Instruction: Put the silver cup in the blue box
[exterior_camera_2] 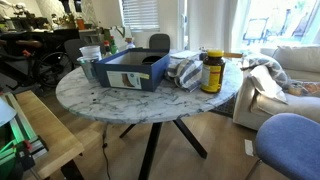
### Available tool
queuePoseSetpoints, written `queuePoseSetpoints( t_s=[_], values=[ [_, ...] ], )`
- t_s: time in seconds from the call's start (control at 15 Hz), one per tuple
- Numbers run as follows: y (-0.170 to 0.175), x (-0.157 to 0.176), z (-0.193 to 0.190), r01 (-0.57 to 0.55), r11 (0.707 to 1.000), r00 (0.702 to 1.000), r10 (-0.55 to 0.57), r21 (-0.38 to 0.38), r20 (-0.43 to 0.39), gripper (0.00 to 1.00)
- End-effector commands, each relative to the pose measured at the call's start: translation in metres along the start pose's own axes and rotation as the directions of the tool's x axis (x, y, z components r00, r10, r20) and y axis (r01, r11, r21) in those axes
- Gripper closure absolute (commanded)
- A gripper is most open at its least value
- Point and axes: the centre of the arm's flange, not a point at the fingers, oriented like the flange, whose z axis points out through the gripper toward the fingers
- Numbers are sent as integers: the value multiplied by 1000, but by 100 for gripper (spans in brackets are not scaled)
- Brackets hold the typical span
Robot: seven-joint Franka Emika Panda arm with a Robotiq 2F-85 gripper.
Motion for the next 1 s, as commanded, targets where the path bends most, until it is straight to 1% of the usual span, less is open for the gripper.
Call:
queuePoseSetpoints(
  t_s=[0.0, 0.07, 0.13, 0.2, 0.27, 0.33, 0.4, 0.53, 0.67, 0.73, 0.8, 0.87, 0.93],
  values=[
    [0, 0, 0, 0, 1000, 1000, 0, 0, 0, 0],
    [0, 0, 0, 0, 1000, 1000, 0, 0, 0, 0],
    [2, 0, 2, 16, 1000, 1000, -16, -20, 12, 0],
    [16, -4, 15, 104, 990, 993, -97, -98, 66, 0],
    [23, -6, 22, 137, 984, 987, -127, -110, 98, 0],
    [35, -6, 40, 189, 977, 975, -175, -98, 138, 0],
    [42, -4, 53, 239, 966, 962, -223, -96, 159, 0],
    [61, 12, 80, 347, 934, 926, -326, -88, 192, 0],
    [80, 26, 92, 452, 888, 881, -428, -90, 202, 0],
    [89, 35, 95, 502, 861, 857, -481, -85, 188, 0],
    [95, 42, 94, 544, 836, 834, -531, -69, 151, 0],
    [78, 21, 90, 466, 881, 878, -450, -80, 166, 0],
    [85, 28, 93, 496, 865, 863, -481, -76, 155, 0]
  ],
)
